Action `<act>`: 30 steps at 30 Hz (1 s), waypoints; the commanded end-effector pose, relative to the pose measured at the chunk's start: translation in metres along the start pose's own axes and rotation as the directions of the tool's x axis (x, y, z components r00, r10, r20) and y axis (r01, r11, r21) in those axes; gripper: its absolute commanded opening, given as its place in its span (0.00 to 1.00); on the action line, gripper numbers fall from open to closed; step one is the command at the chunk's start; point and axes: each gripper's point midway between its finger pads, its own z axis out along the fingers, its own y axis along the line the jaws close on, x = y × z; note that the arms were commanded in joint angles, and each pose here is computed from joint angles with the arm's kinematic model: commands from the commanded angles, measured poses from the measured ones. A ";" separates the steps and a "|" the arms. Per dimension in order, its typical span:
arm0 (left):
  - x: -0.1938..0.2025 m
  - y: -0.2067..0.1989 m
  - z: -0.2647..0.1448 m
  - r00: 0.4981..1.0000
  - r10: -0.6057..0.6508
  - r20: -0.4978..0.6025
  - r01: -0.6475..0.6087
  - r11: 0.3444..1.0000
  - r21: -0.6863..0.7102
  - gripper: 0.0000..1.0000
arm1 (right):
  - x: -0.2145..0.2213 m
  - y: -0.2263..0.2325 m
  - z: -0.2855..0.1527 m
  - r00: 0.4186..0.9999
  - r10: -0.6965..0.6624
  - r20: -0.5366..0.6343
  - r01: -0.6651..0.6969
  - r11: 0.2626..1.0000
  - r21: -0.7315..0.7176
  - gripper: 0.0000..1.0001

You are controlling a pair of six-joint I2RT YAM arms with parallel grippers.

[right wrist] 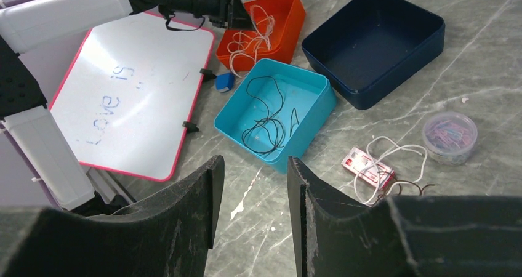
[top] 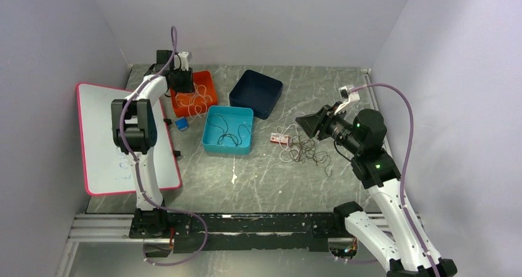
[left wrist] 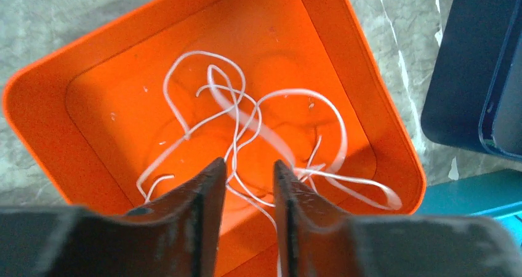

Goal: Untangle the cables

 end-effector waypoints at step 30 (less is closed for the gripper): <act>0.043 -0.065 -0.112 0.970 -0.181 0.159 0.205 0.968 -0.147 0.72 | 0.006 0.004 0.004 1.000 0.008 -0.008 -0.008 0.999 -0.046 0.46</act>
